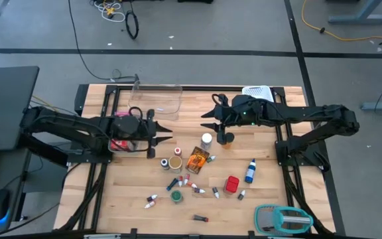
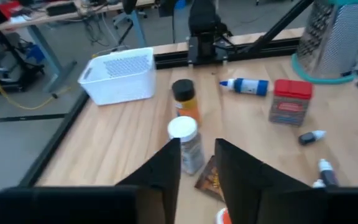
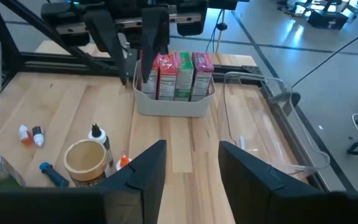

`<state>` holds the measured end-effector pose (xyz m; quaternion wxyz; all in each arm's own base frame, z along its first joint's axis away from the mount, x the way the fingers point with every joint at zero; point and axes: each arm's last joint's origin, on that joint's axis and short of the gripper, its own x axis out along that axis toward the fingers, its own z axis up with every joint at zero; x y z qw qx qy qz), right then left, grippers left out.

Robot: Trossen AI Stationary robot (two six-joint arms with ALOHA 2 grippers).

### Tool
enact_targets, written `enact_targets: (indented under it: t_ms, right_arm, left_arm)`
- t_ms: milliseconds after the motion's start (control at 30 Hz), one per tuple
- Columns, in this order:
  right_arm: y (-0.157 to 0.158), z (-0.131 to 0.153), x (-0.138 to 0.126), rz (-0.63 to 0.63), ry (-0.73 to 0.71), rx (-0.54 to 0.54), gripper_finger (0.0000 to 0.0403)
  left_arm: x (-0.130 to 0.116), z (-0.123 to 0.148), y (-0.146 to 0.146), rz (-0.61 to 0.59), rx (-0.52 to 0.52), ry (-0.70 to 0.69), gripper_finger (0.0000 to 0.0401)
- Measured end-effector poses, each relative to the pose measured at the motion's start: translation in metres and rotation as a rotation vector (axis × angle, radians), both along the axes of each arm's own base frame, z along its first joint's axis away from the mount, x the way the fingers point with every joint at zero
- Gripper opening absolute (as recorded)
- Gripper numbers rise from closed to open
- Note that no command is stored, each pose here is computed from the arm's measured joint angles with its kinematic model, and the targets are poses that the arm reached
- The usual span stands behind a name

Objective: Pick & Place Kitchen Items
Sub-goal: Put the gold seasoning bottle into the transparent bin

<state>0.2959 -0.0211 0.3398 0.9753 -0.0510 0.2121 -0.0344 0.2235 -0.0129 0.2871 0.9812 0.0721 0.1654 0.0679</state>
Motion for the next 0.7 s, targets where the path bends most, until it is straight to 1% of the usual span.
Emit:
enact_targets:
  t_ms: [133, 200, 267, 367, 700]
  right_arm:
    - [0.0000, 0.0000, 0.0000, 0.000, 0.000, 0.000, 0.0157]
    - [0.0000, 0.0002, 0.0001, 0.000, -0.003, 0.000, 0.0157]
    - [0.0000, 0.0003, 0.0001, 0.000, -0.003, 0.000, 0.0157]
    - [0.0000, 0.0004, 0.0002, 0.000, -0.004, 0.000, 0.0157]
    - [0.0000, 0.0006, 0.0003, 0.000, -0.007, -0.001, 0.0157]
  left_arm:
    - [-0.0003, 0.0002, 0.0017, 0.049, 0.043, 0.002, 0.0140]
    - [-0.0004, 0.0003, 0.0024, 0.075, 0.040, 0.000, 0.0148]
    - [-0.0005, 0.0000, 0.0025, 0.087, 0.016, -0.003, 0.0154]
    - [-0.0007, -0.0007, 0.0022, 0.084, -0.007, 0.001, 0.0155]
    - [-0.0007, -0.0007, 0.0022, 0.079, 0.003, 0.003, 0.0146]
